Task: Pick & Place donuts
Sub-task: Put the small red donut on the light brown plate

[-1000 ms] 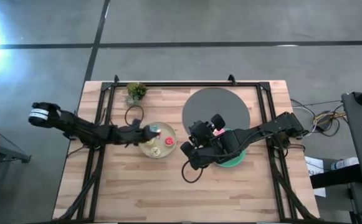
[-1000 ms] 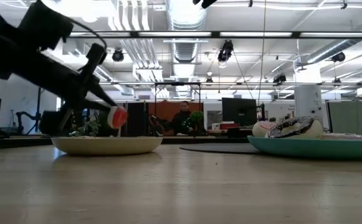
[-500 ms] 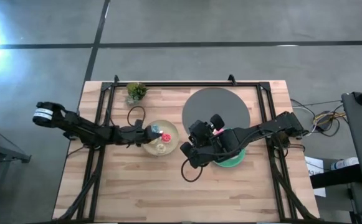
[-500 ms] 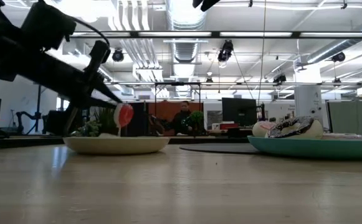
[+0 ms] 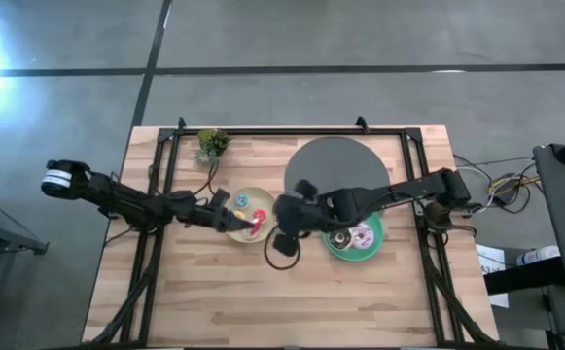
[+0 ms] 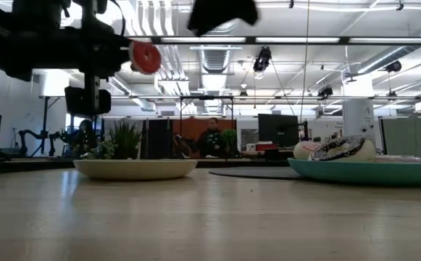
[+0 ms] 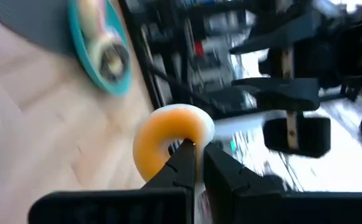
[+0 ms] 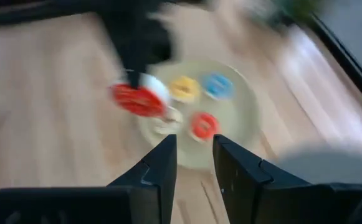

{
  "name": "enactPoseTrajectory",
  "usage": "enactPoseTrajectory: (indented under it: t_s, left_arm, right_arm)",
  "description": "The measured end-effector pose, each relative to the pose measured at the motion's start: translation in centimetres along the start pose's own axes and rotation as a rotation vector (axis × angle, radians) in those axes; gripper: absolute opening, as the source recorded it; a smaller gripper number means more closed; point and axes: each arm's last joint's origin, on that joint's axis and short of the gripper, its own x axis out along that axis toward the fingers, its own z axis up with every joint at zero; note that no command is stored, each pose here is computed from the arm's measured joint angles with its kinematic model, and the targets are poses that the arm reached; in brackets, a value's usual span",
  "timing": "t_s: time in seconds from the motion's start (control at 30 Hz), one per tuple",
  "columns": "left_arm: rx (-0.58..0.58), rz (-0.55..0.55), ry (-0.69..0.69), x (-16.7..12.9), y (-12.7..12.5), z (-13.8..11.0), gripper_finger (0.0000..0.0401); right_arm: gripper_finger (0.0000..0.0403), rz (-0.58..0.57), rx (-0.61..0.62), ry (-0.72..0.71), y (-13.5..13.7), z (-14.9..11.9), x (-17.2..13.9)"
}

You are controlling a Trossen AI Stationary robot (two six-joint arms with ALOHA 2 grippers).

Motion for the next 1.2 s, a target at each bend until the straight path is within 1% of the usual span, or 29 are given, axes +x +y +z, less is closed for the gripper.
enactPoseTrajectory:
  t_s: [0.07,0.1,0.17,0.2,0.27,0.3,0.37,0.43,0.63,0.7,0.77,0.83,0.93,1.03,1.2]
  left_arm:
    - [0.008,-0.026,0.07,-0.1,-0.3,-0.2,0.0]
    - [0.022,-0.046,0.099,-0.2,-0.5,-0.3,0.0]
    - [0.054,-0.088,0.133,-0.4,-1.1,-0.3,0.0]
    - [0.074,-0.109,0.144,-0.5,-1.4,-0.3,0.0]
    - [0.121,-0.149,0.151,-0.6,-2.1,-0.3,0.0]
    - [0.14,-0.159,0.154,-0.7,-2.2,-0.2,0.0]
    - [0.169,-0.172,0.161,-0.7,-2.5,-0.2,0.0]
    - [0.18,-0.173,0.176,-0.6,-2.5,-0.2,0.0]
    - [0.224,-0.194,0.19,0.4,-3.3,0.0,0.0]
    - [0.233,-0.196,0.219,0.7,-3.6,0.0,0.0]
    - [0.239,-0.178,0.258,1.2,-3.8,0.0,0.0]
    - [0.251,-0.136,0.292,1.5,-3.8,-0.1,0.0]
    - [0.282,-0.097,0.309,1.9,-4.1,0.0,0.0]
    - [0.307,-0.111,0.318,2.2,-4.6,0.1,0.0]
    - [0.313,-0.111,0.315,2.2,-4.6,0.3,0.0]
  right_arm:
    - [0.0095,0.118,-0.173,-0.031,0.4,0.5,0.1]
    - [0.0096,0.149,-0.24,-0.046,0.6,0.7,0.0]
    - [0.0099,0.158,-0.353,-0.057,0.6,0.9,-0.3]
    - [0.0102,0.158,-0.376,-0.065,0.6,1.1,-0.4]
    - [0.011,0.181,-0.375,-0.076,0.5,1.6,-0.7]
    - [0.0114,0.21,-0.371,-0.078,0.4,1.9,-0.8]
    - [0.0125,0.257,-0.373,-0.09,0.4,2.4,-1.1]
    - [0.0138,0.282,-0.4,-0.101,0.6,2.5,-1.0]
    - [0.0189,0.284,-0.513,-0.105,1.1,2.5,0.0]
    - [0.0202,0.276,-0.547,-0.111,1.2,2.6,0.4]
    - [0.0211,0.274,-0.553,-0.104,1.3,2.7,0.7]
    - [0.0215,0.289,-0.557,-0.11,1.5,2.9,0.8]
    - [0.0215,0.32,-0.595,-0.124,1.6,3.1,0.6]
    - [0.0211,0.326,-0.605,-0.113,1.7,3.0,0.9]
    - [0.0203,0.332,-0.618,-0.075,1.7,2.6,1.1]
